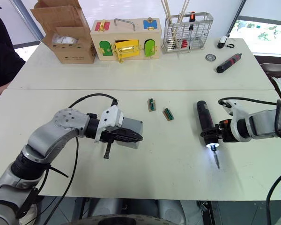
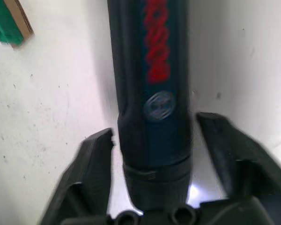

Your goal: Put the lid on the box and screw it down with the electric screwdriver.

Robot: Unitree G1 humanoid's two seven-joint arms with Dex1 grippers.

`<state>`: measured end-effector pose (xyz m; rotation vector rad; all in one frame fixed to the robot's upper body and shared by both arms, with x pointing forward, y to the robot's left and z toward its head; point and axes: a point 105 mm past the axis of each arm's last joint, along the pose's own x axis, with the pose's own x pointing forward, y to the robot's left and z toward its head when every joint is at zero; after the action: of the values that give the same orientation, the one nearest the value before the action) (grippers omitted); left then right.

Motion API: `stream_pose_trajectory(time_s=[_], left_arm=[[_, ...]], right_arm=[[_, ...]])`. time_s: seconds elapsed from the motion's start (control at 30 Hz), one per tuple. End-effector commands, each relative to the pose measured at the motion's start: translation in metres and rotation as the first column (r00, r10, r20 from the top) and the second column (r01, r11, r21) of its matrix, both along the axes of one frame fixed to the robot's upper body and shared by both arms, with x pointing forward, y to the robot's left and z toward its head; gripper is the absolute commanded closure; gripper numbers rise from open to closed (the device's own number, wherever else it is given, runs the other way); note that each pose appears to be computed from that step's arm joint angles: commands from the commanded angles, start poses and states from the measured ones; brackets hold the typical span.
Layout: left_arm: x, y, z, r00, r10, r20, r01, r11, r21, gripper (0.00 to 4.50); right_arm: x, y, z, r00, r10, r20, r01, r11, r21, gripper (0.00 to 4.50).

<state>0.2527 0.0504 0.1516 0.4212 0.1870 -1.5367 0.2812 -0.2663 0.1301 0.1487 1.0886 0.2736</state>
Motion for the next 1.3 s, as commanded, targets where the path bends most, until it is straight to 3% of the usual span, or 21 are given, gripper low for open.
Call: stream_pose_trajectory(time_s=[0.03,0.07,0.17,0.23,0.3,0.37,0.47,0.6,0.77,0.87,1.07,1.3], left_arm=[[0.007,0.006,0.012,0.997,0.031,0.067,-0.031,1.000,-0.006,4.50],[0.010,0.010,0.014,0.996,0.044,0.074,-0.044,0.999,-0.001,4.50],[0.028,0.028,0.023,0.987,0.132,0.090,-0.132,0.991,-0.004,4.50],[0.045,0.047,0.030,0.969,0.235,0.081,-0.233,0.972,-0.027,4.50],[0.062,0.070,0.035,0.938,0.345,0.047,-0.342,0.938,-0.060,4.50],[0.071,0.089,0.033,0.911,0.412,0.018,-0.410,0.910,-0.067,4.50],[0.079,0.108,0.020,0.875,0.482,0.055,-0.482,0.876,0.003,4.50],[0.068,0.117,0.004,0.879,0.477,0.022,-0.477,0.875,0.084,4.50],[0.046,0.095,-0.015,0.897,0.426,-0.113,-0.420,0.904,0.076,4.50],[0.033,0.074,-0.029,0.909,0.386,-0.159,-0.379,0.922,0.075,4.50],[0.029,0.061,-0.039,0.921,0.363,-0.140,-0.351,0.931,0.102,4.50],[0.039,0.059,-0.041,0.940,0.328,-0.092,-0.317,0.941,0.118,4.50]], right_arm=[[0.005,-0.002,0.008,0.999,0.009,0.051,-0.006,0.999,-0.048,0.23],[0.007,0.000,0.010,0.997,0.020,0.068,-0.016,0.998,-0.057,0.02],[0.021,0.005,0.033,0.973,0.077,0.216,-0.055,0.993,-0.107,0.02],[0.032,0.024,0.062,0.900,0.193,0.391,-0.153,0.979,-0.132,0.02],[0.026,0.060,0.084,0.796,0.328,0.509,-0.329,0.940,-0.091,0.02],[0.005,0.091,0.080,0.704,0.467,0.535,-0.493,0.864,-0.105,0.02],[-0.022,0.124,0.048,0.586,0.632,0.508,-0.631,0.749,-0.204,0.02],[-0.046,0.156,0.018,0.506,0.697,0.508,-0.724,0.664,-0.189,0.02],[-0.045,0.182,0.005,0.535,0.611,0.583,-0.736,0.676,-0.033,0.02],[-0.048,0.190,-0.010,0.539,0.641,0.547,-0.758,0.652,-0.017,0.02],[-0.052,0.199,-0.021,0.534,0.661,0.527,-0.785,0.619,0.020,0.02],[-0.063,0.204,-0.028,0.516,0.692,0.504,-0.826,0.558,0.078,0.02]])
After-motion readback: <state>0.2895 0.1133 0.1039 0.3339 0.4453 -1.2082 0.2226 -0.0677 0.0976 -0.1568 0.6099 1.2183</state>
